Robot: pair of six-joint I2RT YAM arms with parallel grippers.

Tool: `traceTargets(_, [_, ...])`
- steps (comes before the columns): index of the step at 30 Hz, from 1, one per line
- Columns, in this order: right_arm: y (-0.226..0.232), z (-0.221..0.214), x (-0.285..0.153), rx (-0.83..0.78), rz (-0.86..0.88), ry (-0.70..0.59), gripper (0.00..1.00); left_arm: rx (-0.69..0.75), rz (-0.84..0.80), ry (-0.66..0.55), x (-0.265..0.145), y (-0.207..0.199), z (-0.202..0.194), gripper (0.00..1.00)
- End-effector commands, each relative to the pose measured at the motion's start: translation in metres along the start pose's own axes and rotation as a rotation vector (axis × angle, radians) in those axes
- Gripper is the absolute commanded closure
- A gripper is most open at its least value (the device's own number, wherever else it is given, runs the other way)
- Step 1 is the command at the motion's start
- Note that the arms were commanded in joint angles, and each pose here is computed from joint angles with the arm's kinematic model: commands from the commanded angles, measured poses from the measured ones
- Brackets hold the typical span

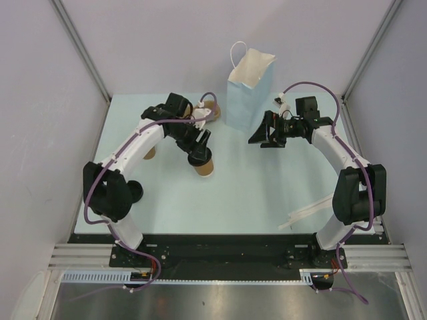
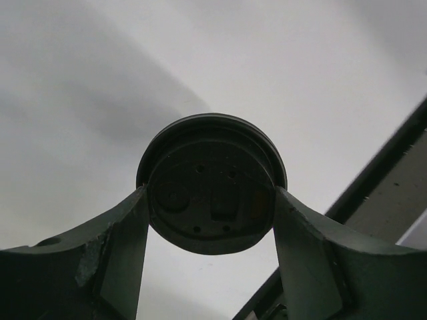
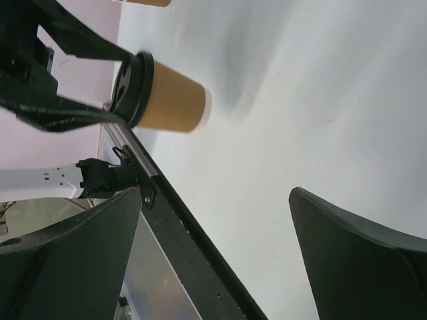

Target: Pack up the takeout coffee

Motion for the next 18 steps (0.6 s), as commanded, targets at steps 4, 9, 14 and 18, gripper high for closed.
traceTargets(4, [0.003,0.006,0.0,-0.011,0.026,-0.012,0.0,-0.032,0.372,-0.01,-0.036,0.071,0.002,0.71])
traceTargets(9, [0.002,0.007,0.0,-0.012,0.026,-0.013,0.0,-0.046,0.482,0.049,-0.03,0.097,-0.01,0.71])
traceTargets(14, [0.001,0.007,0.0,-0.012,0.026,-0.013,0.0,-0.056,0.525,0.059,-0.017,0.111,-0.017,0.69])
traceTargets(18, [0.002,0.006,0.0,-0.012,0.026,-0.01,0.0,-0.083,0.521,0.058,-0.009,0.116,-0.023,0.68])
Point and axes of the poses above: each gripper's point midway between its finger pads, its own x axis out along the fingers, its own y axis along the line the jaws close on, z = x × y, the point moved 5 cm from there along -x, back along the fingers, and after that the axes turned 6 degrees about x, right-handed, at the moved point
